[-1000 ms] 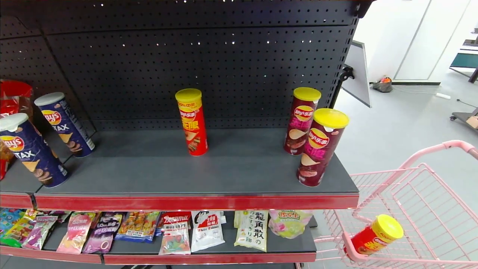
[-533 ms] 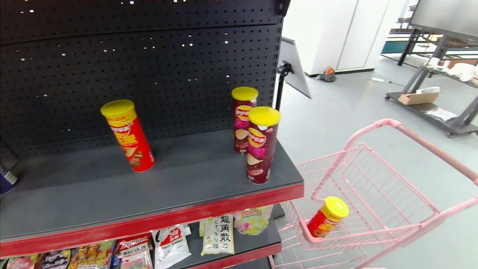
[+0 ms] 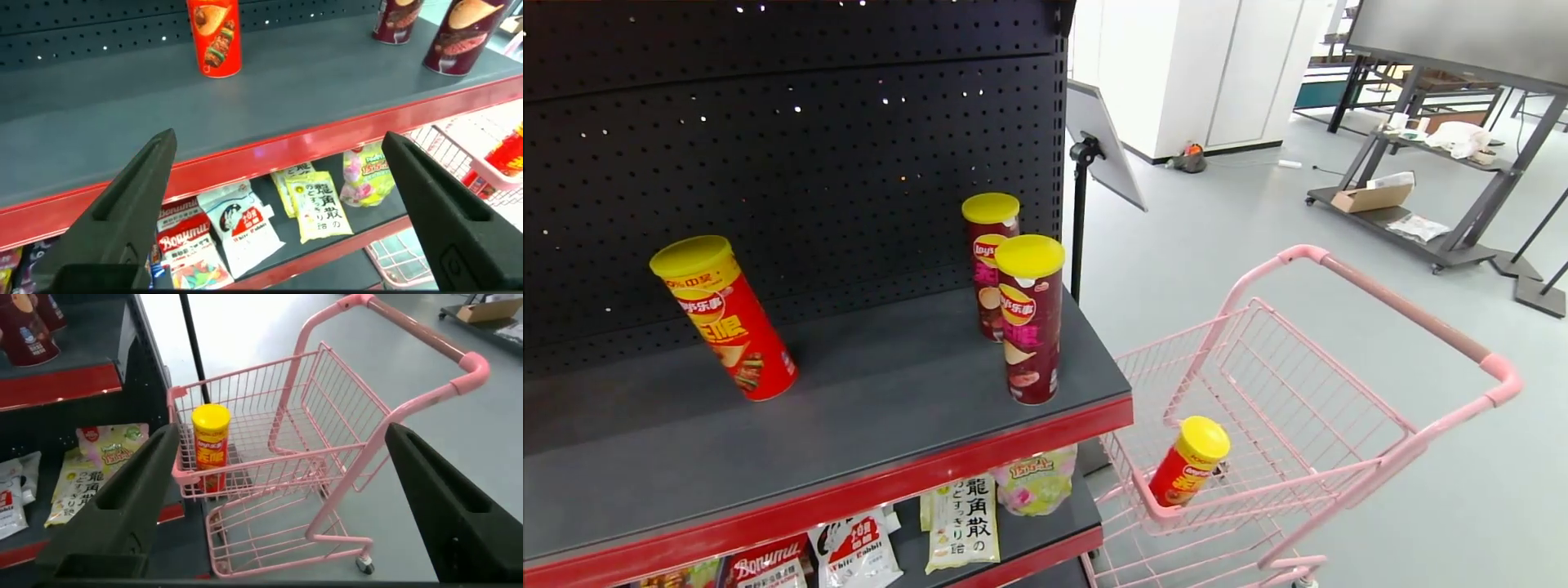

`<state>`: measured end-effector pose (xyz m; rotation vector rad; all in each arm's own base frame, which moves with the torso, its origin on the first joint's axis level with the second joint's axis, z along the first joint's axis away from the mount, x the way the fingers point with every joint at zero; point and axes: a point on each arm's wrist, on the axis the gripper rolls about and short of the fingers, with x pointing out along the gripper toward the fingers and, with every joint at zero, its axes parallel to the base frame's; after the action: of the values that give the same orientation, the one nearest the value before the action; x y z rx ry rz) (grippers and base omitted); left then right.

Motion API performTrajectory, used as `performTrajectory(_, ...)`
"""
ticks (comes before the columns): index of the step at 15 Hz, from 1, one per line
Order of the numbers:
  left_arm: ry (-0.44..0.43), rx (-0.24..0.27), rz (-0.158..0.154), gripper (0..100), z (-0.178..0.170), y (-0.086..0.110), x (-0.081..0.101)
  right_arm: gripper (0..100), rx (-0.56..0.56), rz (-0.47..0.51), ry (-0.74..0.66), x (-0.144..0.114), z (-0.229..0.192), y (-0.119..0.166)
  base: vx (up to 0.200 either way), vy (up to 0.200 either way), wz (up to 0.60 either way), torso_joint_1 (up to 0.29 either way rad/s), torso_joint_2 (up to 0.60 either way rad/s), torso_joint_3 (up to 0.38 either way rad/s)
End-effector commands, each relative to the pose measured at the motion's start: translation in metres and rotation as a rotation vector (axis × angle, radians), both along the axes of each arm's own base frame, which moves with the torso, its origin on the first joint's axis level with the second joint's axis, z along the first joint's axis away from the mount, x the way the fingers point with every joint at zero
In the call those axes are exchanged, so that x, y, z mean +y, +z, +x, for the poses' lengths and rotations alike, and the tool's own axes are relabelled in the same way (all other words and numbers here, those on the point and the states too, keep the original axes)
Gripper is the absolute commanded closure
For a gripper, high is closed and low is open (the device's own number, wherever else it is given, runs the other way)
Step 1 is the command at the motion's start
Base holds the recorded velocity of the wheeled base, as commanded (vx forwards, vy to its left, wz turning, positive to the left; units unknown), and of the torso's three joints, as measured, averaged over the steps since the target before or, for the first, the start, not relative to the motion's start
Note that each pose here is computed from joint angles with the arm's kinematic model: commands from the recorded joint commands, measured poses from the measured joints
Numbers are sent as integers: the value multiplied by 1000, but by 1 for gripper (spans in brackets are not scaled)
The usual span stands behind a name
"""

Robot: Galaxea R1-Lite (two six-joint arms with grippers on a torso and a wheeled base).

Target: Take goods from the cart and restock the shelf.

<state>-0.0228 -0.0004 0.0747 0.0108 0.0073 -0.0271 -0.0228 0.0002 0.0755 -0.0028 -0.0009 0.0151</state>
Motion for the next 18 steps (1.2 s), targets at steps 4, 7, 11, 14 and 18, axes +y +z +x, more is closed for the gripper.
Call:
performTrajectory(4, -1, -1, -2, 0, 0, 0, 0, 0, -1, 0, 0, 0, 0, 0, 0, 0, 0, -79, 178, 108)
performTrajectory(7, -1, 0, -2, 0, 0, 0, 0, 0, 1, 1, 0, 0, 0, 0, 0, 0, 0, -144, 346, 194)
performTrajectory(11, -1, 0, -2, 0, 0, 0, 0, 0, -1, 1, 0, 0, 0, 0, 0, 0, 0, -141, 343, 202)
performTrajectory(14, -1, 0, -3, 0, 0, 0, 0, 0, -2, 1, 0, 0, 0, 1, 0, 0, 0, -141, 354, 203)
performTrajectory(18, -1, 0, -5, 0, 0, 0, 0, 0, 1, 3, 0, 0, 0, 0, 0, 0, 0, -144, 360, 214)
